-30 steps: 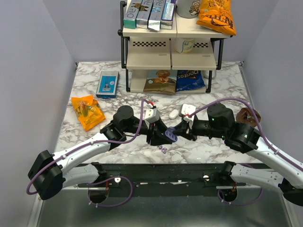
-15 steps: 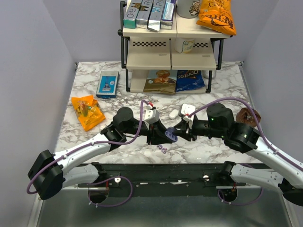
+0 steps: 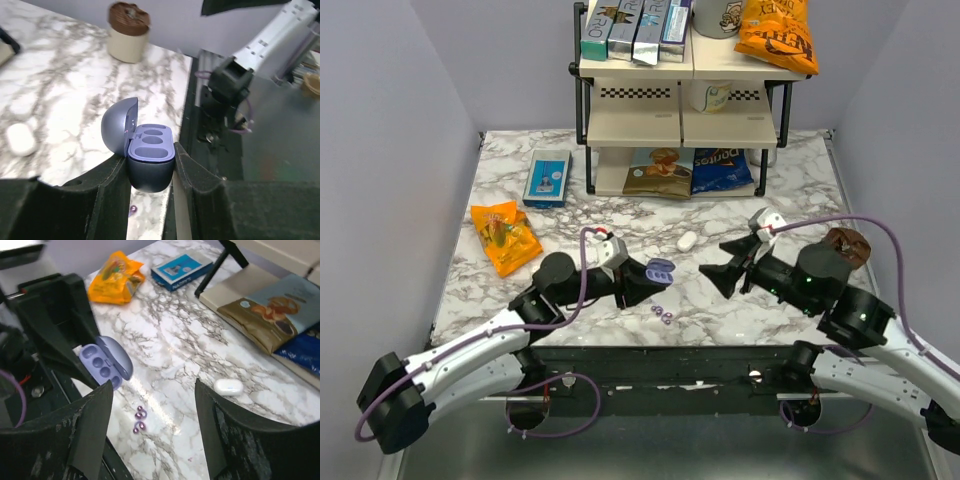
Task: Insert the wireless bluetooth earbuds into the charging case
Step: Open the charging case, then pick up the earbud from the center of the board.
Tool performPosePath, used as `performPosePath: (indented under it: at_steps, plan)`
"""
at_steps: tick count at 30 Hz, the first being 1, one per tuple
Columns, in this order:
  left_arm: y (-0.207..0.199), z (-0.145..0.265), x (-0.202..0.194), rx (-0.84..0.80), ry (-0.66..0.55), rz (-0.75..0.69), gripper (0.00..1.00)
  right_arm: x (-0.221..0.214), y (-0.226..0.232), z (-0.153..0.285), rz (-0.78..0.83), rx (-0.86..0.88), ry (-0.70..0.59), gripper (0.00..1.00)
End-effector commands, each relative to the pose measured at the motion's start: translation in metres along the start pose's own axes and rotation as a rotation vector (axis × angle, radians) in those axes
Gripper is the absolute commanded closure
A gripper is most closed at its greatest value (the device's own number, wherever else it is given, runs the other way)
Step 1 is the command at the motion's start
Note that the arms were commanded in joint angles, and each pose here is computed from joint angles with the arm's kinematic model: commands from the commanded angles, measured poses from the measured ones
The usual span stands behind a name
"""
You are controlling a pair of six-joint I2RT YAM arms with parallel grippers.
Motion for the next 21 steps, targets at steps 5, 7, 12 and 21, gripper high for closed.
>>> performPosePath:
  at_steps: [5, 7, 12, 21]
  plan:
    - [0.030, 0.029, 0.007, 0.312, -0.137, -0.005, 1.00, -0.142, 0.001, -0.043, -0.377, -0.093, 0.301, 0.44]
    - [0.027, 0.033, 0.009, 0.310, -0.164, -0.013, 1.00, -0.171, 0.003, -0.049, -0.419, -0.101, 0.370, 0.49]
    - [0.022, 0.034, 0.007, 0.295, -0.158, -0.030, 1.00, -0.184, 0.014, -0.063, -0.430, -0.024, 0.417, 0.57]
    - [0.010, 0.031, -0.001, 0.296, -0.165, -0.002, 1.00, -0.216, 0.014, -0.083, -0.418, -0.041, 0.556, 0.46]
Point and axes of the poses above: each gripper's point midway between its finger pads, its own z axis back along the fingers, its own y axis along the line the jaws close on, x = y × z, the point moved 3 cm from there along z, back along the fingers, and after that the axes turned 4 degrees about -z, right-handed, at the moved point
